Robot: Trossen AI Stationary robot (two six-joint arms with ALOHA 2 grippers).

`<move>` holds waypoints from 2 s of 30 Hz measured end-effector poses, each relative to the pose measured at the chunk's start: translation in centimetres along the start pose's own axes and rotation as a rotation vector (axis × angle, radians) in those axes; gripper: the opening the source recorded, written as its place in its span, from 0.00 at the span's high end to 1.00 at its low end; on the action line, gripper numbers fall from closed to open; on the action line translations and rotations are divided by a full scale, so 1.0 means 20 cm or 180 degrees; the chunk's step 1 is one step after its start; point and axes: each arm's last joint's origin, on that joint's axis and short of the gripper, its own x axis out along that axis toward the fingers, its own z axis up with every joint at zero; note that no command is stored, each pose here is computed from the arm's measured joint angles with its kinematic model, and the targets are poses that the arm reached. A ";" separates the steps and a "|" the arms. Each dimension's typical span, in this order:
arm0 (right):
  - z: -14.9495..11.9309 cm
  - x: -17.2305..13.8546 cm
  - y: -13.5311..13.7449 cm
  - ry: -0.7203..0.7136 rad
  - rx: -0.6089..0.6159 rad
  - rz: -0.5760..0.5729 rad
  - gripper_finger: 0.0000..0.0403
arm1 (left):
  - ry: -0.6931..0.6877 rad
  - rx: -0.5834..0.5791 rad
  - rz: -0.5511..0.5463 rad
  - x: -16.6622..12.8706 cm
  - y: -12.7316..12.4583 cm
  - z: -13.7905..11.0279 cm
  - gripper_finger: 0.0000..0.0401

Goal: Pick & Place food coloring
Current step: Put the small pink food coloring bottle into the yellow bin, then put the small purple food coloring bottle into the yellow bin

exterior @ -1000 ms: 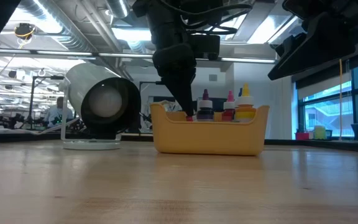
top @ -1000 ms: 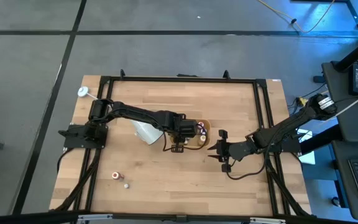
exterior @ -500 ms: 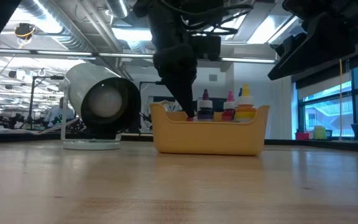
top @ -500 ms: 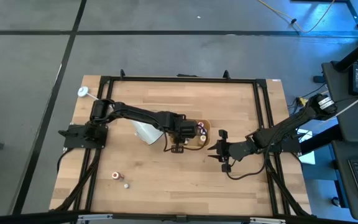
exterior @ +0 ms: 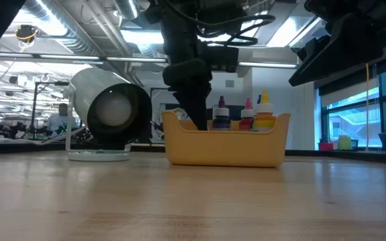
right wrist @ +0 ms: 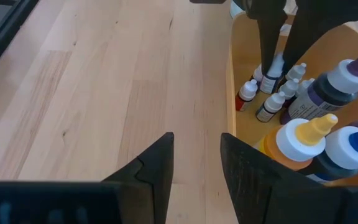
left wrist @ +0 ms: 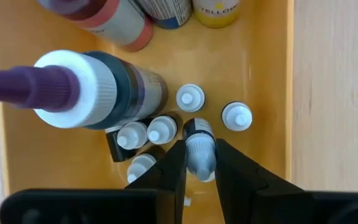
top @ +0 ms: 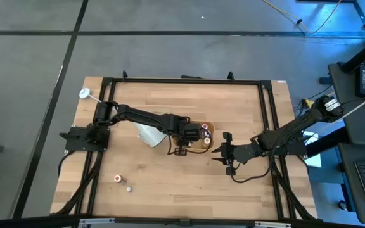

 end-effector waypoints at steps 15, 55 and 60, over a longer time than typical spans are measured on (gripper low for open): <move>0.00 0.00 0.00 0.0000 0.0000 0.0001 0.67 | 0.0003 0.0006 -0.0002 0.00 0.00 0.00 0.73; 0.02 0.00 0.00 -0.0106 0.0303 0.0034 0.67 | 0.0324 -0.0915 0.0258 -0.74 -1.12 -0.53 0.51; 0.04 0.00 0.01 -0.0233 0.0354 0.0069 0.67 | 0.0561 -0.0748 0.0261 -0.65 -1.25 -0.58 0.45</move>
